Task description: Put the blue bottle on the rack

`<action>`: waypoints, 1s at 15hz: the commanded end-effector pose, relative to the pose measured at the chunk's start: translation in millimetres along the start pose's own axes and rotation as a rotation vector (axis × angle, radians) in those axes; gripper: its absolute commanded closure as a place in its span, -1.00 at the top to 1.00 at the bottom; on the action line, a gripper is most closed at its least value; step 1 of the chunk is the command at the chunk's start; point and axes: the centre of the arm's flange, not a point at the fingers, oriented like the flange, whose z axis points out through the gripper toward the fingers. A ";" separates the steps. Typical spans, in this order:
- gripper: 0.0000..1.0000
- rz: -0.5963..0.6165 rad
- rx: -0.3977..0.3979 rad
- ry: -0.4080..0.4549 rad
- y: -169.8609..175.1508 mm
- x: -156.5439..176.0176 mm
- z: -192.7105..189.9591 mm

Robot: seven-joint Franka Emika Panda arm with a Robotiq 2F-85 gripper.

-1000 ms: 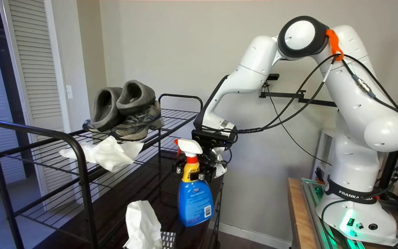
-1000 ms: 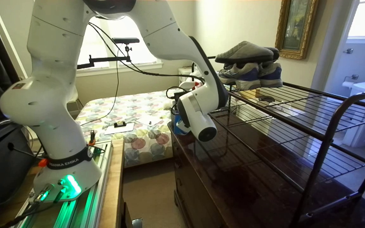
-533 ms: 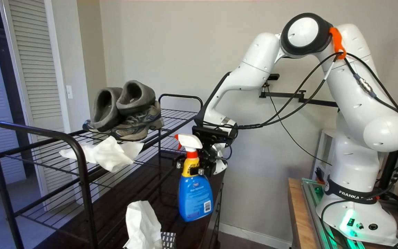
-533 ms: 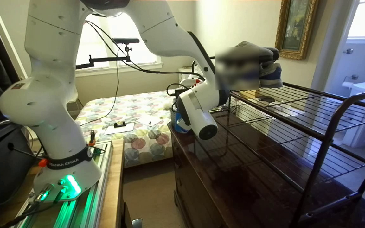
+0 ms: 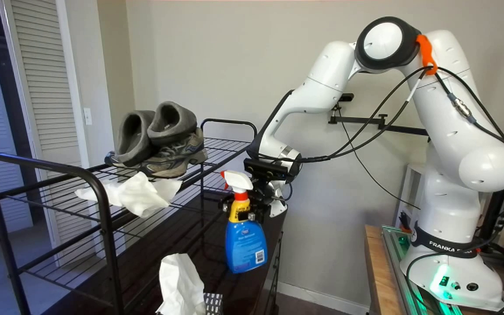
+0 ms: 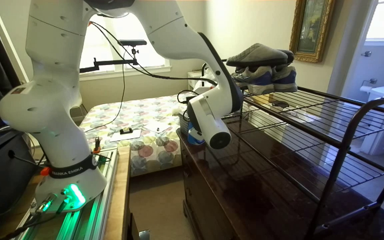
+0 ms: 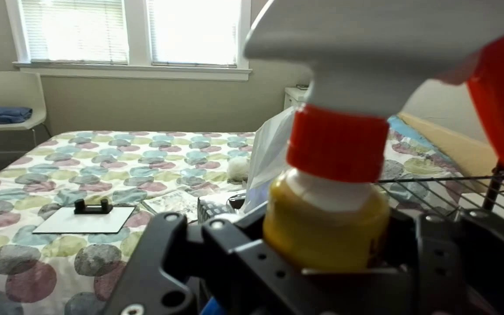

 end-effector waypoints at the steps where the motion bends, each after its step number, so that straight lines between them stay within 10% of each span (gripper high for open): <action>1: -0.82 -0.081 0.049 -0.050 -7.2 -60.7 -6.9; 11: -0.82 -0.109 0.115 -0.094 -13.5 -145.2 -18.5; 12: -0.32 -0.100 0.099 -0.048 -26.2 -105.9 -23.9; 15: -0.32 -0.111 0.096 -0.054 -20.7 -117.7 -21.1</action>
